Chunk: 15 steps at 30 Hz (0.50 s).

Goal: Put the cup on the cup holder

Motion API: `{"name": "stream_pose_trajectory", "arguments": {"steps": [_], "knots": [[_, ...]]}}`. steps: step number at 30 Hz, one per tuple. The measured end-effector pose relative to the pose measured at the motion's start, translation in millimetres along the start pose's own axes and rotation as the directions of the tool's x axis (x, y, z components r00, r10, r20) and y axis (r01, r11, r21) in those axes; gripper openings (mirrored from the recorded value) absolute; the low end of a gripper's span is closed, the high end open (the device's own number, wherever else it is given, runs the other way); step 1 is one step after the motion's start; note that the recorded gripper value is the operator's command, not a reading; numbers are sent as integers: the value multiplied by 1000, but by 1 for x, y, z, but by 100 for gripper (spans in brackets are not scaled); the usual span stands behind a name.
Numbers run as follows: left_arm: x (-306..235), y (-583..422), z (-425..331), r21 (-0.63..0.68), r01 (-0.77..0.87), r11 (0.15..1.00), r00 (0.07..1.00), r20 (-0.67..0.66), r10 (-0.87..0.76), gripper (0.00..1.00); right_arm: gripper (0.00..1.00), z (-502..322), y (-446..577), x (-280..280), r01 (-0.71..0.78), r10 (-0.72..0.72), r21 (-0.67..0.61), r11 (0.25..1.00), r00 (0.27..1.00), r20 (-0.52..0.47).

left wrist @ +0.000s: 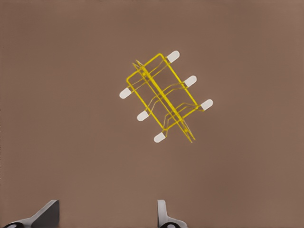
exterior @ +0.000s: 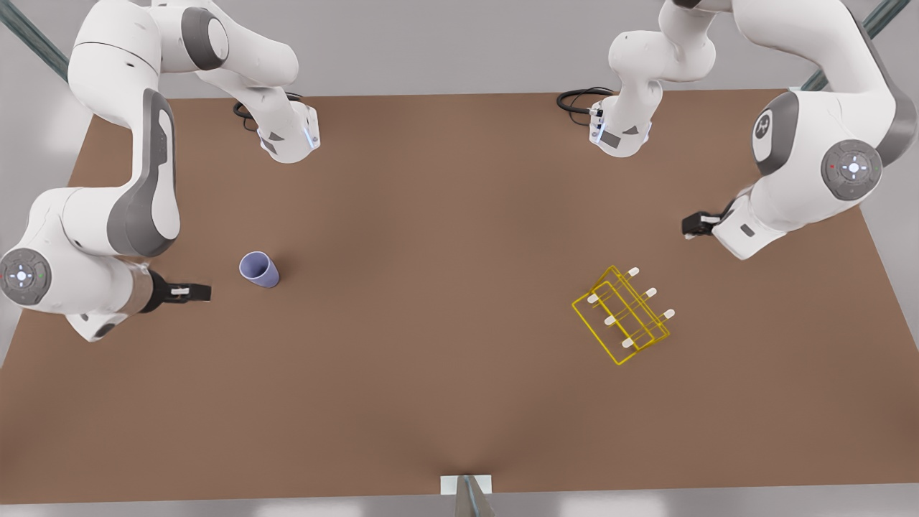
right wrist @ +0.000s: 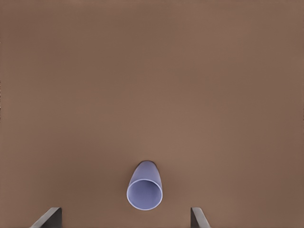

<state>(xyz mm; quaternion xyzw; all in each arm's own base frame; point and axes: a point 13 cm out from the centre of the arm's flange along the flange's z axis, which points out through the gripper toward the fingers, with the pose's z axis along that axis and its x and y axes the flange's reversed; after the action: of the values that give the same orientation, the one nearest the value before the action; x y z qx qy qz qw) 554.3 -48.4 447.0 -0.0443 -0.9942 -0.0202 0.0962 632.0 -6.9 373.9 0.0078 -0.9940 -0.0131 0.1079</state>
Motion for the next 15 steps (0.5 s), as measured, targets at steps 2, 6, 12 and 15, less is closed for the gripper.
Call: {"name": "stream_pose_trajectory", "arguments": {"steps": [2, 6, 12, 15], "knots": [[-7, 1, -1, -3, 4, 1000, 1000, 26, -4, 100, 100, -3, 0, -8, 0, 0, 0, 1000, 999, 34], [-13, 1, -7, -5, 9, 1000, 998, 58, -8, 100, 100, 22, 42, 2, 55, -55, 8, 998, 998, 19], [-20, 2, -3, -6, 17, 1000, 998, 67, -17, 100, 100, 114, 88, 89, 95, -94, 13, 995, 993, -72], [-22, 2, -4, -1, 20, 1000, 997, 75, -20, 100, 100, 171, 60, 96, 25, -24, 2, 1000, 993, -112]]}}
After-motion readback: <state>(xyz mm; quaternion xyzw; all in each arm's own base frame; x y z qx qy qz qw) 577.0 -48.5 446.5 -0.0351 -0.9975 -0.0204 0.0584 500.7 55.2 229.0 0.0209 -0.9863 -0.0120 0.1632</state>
